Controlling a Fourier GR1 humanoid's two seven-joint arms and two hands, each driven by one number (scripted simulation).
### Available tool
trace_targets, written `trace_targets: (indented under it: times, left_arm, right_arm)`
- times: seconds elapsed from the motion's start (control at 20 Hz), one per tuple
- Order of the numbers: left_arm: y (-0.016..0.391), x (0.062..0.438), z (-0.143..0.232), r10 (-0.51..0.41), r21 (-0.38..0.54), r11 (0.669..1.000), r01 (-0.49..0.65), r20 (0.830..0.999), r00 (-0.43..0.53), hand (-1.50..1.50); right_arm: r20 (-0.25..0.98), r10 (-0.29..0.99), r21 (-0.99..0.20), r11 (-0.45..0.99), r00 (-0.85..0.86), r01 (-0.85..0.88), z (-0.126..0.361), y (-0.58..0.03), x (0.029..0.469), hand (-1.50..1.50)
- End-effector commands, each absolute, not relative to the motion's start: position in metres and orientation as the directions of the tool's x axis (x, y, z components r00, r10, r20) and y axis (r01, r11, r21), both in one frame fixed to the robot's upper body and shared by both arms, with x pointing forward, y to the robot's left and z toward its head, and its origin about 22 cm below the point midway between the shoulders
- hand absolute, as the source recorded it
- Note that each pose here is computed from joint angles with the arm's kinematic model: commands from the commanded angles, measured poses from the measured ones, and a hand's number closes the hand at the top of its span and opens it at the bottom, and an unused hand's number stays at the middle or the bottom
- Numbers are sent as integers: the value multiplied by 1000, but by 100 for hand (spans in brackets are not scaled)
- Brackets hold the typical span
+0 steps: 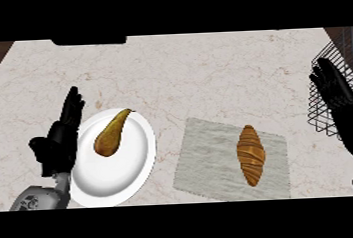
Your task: Pick the croissant from the placemat and place it in the basket
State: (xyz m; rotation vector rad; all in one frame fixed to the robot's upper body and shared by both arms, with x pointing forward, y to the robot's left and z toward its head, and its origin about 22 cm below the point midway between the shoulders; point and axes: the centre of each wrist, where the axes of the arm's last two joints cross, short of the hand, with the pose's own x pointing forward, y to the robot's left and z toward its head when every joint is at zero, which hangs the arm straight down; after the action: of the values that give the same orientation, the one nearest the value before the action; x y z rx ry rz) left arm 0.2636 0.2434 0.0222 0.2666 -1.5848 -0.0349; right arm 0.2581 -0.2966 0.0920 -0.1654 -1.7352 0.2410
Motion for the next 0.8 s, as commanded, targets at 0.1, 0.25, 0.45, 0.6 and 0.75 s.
trace_targets:
  times: [0.1, 0.25, 0.45, 0.6, 0.75]
  left_arm:
    - [249, 275, 39, -241, 243, 970, -4, 963, -120, 0]
    - [263, 277, 70, -292, 321, 939, 123, 934, -204, 0]
    - [257, 273, 51, -247, 274, 944, 184, 956, -156, 0]
    - [268, 278, 62, -249, 277, 941, 193, 956, -158, 0]
    - [259, 276, 57, -239, 267, 945, 189, 958, -157, 0]
  right_arm:
    - [964, 199, -211, 976, -178, -55, 89, -303, 270, 150]
    - [975, 121, -134, 989, -185, -61, 76, -332, 270, 150]
    - [895, 48, -205, 928, -443, -312, 47, -199, 246, -150]
    - [864, 243, -323, 939, -442, -115, 29, -158, 227, -150]
    - [837, 422, -458, 889, -348, -22, 29, -155, 234, -150]
